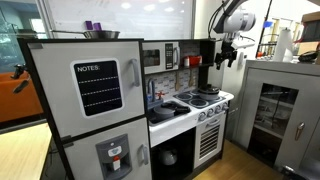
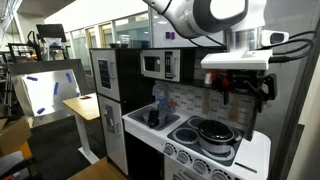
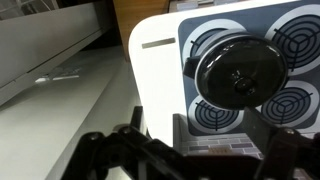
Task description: Push the grey pot to the left side of the stove
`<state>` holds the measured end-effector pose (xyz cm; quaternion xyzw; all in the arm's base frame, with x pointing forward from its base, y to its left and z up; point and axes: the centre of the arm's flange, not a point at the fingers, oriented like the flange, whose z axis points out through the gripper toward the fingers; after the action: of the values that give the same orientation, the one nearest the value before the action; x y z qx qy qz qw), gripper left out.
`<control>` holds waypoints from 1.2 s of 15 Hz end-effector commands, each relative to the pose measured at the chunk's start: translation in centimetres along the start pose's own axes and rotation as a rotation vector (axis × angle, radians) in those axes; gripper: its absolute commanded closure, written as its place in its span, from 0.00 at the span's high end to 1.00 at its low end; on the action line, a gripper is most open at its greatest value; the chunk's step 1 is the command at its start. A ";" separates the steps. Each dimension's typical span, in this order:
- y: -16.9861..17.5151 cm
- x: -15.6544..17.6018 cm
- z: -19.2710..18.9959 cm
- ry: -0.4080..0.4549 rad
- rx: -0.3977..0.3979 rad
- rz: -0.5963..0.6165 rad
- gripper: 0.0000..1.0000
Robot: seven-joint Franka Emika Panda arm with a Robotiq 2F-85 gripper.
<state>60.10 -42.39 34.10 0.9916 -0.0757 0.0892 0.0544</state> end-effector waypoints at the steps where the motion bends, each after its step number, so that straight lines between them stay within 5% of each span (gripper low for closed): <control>1: 2.8 2.6 1.4 -0.008 0.030 0.017 1.00; 8: 6.0 3.0 4.8 -0.026 0.058 0.049 1.00; 10: 6.5 3.0 5.6 -0.030 0.065 0.054 0.74; 18: 7.5 3.5 7.6 -0.009 0.092 0.065 0.18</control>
<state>62.13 -49.73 28.00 0.9909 -0.1015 0.0850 0.0234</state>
